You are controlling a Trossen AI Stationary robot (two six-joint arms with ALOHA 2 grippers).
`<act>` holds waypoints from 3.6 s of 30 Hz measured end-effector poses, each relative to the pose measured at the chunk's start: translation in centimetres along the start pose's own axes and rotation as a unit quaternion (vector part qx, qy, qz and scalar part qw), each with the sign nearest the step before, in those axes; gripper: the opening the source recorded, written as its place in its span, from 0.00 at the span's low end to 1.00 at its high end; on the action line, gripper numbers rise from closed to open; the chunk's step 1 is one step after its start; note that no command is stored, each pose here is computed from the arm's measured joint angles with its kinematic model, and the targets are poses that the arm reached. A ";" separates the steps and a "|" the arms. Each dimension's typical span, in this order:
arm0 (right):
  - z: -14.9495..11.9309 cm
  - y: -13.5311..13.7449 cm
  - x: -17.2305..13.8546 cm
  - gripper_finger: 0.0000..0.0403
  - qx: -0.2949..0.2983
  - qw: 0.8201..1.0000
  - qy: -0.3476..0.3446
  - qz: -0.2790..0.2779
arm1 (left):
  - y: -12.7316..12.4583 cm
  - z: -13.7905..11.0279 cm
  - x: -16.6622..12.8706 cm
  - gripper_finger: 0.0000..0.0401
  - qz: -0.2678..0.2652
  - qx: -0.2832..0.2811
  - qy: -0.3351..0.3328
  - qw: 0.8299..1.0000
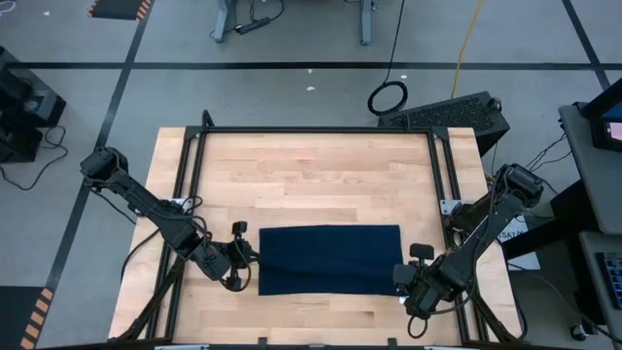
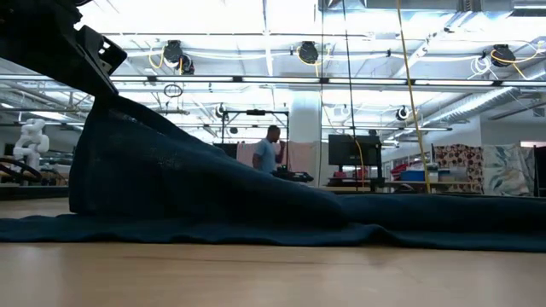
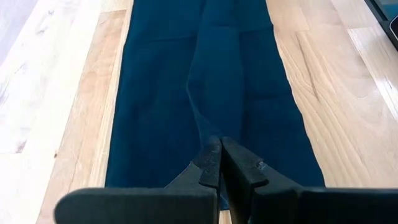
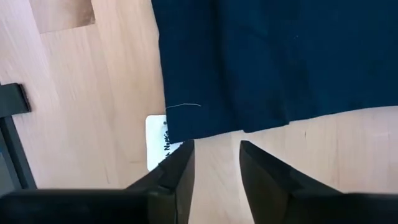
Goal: Roll towel into tight, uniform cylinder
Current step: Roll the blue cloth napkin
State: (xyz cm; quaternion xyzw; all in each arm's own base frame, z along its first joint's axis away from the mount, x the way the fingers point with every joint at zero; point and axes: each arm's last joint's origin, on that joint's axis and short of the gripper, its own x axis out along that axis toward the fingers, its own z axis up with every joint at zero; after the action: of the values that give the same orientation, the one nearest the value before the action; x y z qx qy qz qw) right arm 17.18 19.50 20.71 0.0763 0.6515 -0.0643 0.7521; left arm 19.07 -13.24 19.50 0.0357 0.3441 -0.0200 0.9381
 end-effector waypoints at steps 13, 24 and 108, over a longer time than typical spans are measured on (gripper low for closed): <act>0.3 -2.3 1.2 0.31 0.083 0.993 -0.013 -0.082 | -0.1 0.0 0.0 0.03 -0.021 0.002 0.006 1.000; -0.8 -4.5 4.0 0.31 0.077 0.988 -0.017 -0.129 | -0.2 0.1 0.0 0.03 -0.031 -0.001 0.003 1.000; 0.1 1.1 6.4 0.01 -0.022 0.997 0.025 0.069 | -1.3 -2.1 6.8 0.39 0.072 -0.007 0.015 0.997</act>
State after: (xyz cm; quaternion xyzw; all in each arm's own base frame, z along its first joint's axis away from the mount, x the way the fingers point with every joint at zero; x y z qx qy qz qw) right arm 18.36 20.58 14.40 0.1060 0.6644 0.0043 0.7398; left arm 22.80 -14.45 13.44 0.0545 0.3547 0.0509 0.9320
